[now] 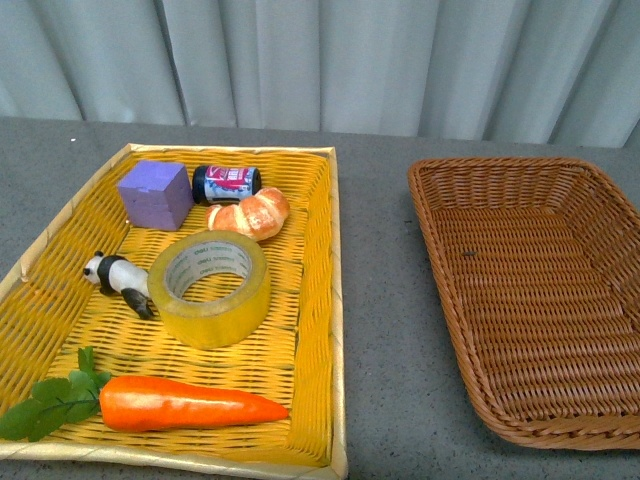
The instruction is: Move tape to another basket
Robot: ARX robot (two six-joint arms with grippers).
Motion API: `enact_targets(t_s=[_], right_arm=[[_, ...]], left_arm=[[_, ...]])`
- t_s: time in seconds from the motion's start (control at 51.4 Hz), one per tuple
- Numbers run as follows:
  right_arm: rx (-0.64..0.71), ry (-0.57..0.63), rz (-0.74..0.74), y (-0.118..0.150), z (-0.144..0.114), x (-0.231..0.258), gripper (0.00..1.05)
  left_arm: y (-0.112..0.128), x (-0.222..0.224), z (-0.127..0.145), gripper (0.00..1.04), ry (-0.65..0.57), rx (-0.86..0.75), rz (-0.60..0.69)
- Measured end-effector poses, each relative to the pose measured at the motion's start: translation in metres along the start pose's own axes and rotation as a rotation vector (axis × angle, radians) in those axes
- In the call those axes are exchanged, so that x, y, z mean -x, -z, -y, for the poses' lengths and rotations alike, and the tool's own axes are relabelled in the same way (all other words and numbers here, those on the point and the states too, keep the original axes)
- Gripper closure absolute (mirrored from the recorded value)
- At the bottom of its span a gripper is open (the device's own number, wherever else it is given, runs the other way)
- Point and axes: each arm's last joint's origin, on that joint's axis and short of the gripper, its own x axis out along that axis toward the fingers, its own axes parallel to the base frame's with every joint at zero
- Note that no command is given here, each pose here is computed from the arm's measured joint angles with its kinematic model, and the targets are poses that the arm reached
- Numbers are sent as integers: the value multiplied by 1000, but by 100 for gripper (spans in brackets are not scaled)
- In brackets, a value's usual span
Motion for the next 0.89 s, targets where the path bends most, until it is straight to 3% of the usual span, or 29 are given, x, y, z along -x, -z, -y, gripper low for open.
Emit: enact_targets(t_s=[0.894], right_arm=[[0,0,0,0,0,0,9]], left_arm=[[0,0,0,6,0,0,0]])
